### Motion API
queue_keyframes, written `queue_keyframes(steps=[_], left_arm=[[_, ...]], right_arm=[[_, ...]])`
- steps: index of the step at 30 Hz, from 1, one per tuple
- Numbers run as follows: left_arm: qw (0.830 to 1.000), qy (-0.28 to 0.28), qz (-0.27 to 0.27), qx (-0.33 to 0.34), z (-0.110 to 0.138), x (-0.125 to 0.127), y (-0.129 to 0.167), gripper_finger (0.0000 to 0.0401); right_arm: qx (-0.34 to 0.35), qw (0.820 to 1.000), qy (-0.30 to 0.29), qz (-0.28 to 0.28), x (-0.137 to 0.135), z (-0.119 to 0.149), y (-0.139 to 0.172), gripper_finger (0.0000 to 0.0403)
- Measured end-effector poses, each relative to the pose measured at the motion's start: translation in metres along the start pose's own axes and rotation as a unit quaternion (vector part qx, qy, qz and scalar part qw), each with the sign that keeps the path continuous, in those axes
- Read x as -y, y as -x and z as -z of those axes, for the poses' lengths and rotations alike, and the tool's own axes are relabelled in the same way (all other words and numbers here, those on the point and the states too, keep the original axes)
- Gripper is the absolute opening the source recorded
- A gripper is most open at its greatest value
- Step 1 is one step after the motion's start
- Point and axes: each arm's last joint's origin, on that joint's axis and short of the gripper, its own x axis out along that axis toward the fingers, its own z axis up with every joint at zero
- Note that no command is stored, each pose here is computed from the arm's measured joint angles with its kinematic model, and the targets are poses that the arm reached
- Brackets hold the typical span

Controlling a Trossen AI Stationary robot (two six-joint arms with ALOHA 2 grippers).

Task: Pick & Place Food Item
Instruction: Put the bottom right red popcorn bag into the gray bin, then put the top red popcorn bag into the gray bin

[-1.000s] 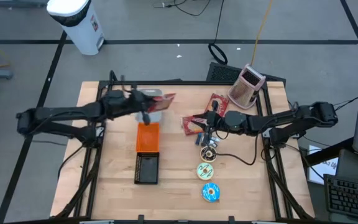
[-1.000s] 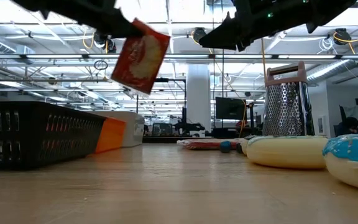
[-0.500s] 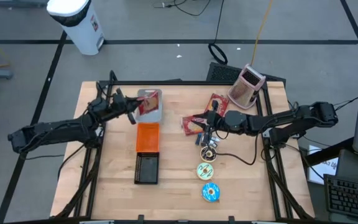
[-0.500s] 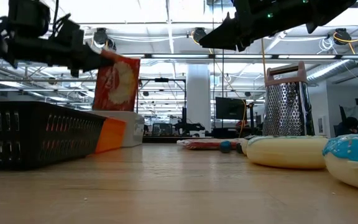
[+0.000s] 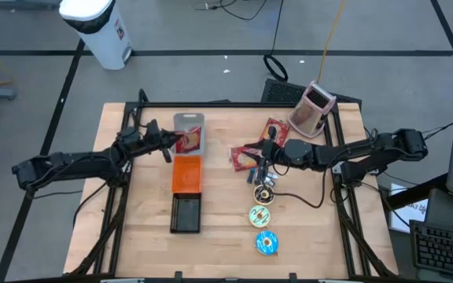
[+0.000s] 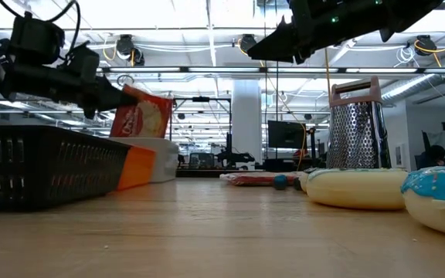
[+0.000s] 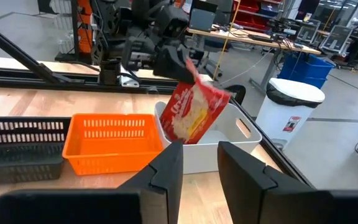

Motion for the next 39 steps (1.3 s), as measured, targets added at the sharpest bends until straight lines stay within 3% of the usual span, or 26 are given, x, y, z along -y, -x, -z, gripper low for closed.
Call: queue_keyframes(steps=[7, 16, 23, 29, 34, 39], left_arm=[[0.999, -0.026, -0.013, -0.016, 0.007, -0.002, -0.006, 0.0019], [0.993, -0.044, -0.101, -0.037, 0.013, -0.008, -0.008, 0.0082], [0.986, -0.083, -0.142, -0.037, 0.012, -0.011, -0.008, 0.0163], [0.975, -0.112, -0.192, -0.017, -0.004, -0.013, -0.014, 0.0241], [0.978, -0.115, -0.172, 0.022, -0.029, -0.010, -0.025, 0.0280], [0.988, -0.077, -0.120, 0.058, -0.053, -0.006, -0.034, 0.0299]], right_arm=[[-0.001, 1.000, -0.001, 0.002, 0.001, 0.000, 0.000, 0.0089], [-0.002, 1.000, -0.001, 0.002, 0.001, 0.001, 0.000, 0.0089], [-0.003, 1.000, -0.001, 0.002, 0.001, 0.001, 0.000, 0.0096], [-0.005, 1.000, -0.001, 0.003, 0.001, 0.007, 0.001, 0.0098], [0.003, 1.000, -0.003, 0.004, 0.001, 0.006, 0.001, 0.0098], [-0.005, 1.000, -0.001, 0.005, 0.001, 0.008, 0.001, 0.0098]])
